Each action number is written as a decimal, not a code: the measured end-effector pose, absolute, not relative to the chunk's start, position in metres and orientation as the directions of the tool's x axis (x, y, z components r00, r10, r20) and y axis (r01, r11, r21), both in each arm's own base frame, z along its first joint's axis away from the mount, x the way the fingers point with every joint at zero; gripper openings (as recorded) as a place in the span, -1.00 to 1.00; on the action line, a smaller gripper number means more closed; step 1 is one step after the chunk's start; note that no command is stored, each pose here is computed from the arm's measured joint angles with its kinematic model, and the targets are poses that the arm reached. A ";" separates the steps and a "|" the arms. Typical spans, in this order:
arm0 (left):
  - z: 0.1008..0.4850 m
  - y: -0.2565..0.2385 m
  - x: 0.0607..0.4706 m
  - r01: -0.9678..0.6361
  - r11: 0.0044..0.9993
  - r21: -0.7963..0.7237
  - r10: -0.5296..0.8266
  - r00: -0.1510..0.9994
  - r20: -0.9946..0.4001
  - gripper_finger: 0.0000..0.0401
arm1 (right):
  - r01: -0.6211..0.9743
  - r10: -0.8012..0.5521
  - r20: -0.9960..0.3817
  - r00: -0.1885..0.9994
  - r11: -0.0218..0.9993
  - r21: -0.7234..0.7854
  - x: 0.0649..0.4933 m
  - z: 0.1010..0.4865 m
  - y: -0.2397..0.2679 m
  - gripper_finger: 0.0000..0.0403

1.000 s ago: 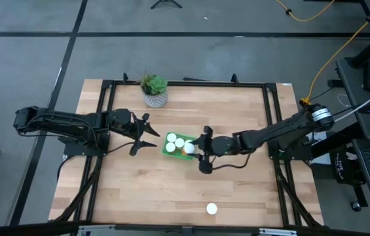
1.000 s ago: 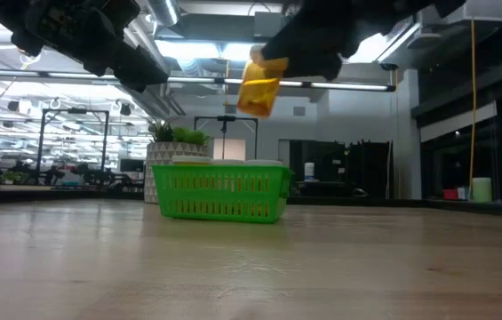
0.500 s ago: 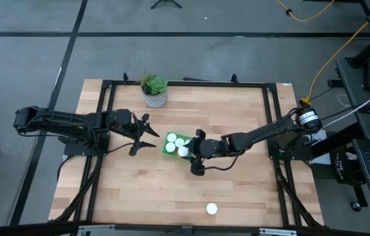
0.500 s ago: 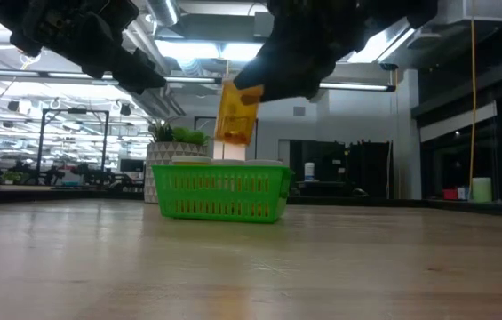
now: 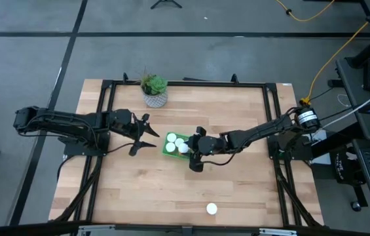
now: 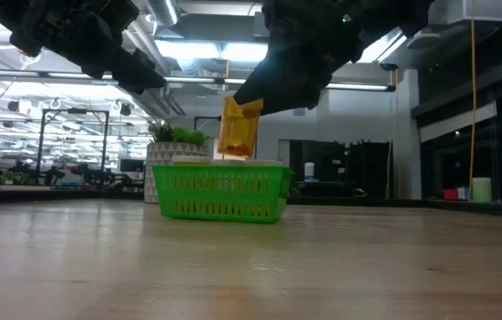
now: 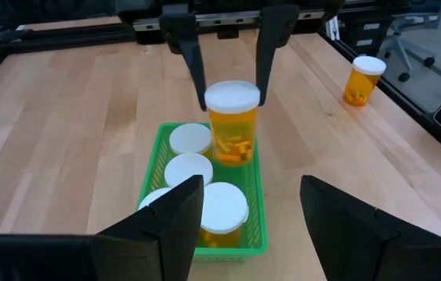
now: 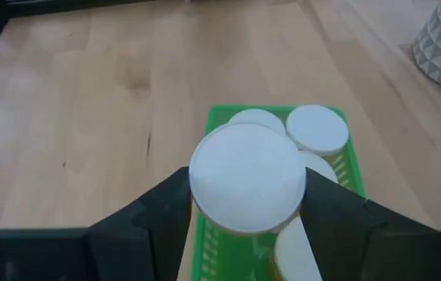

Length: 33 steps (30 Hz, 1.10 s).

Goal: Pick and place pill bottles into a basket
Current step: Put the orange medicine bottle into the green bin

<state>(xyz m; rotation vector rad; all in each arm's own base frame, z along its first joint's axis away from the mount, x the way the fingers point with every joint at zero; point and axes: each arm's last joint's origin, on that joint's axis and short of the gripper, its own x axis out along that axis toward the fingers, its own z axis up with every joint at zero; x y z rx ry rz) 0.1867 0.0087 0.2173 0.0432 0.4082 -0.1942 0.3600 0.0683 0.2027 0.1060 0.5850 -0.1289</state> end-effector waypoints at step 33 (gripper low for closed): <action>0.217 0.009 0.187 0.196 0.981 0.002 -0.179 0.899 -0.400 0.05 | 0.183 -0.128 -0.592 0.796 0.983 0.034 0.370 0.181 0.050 0.05</action>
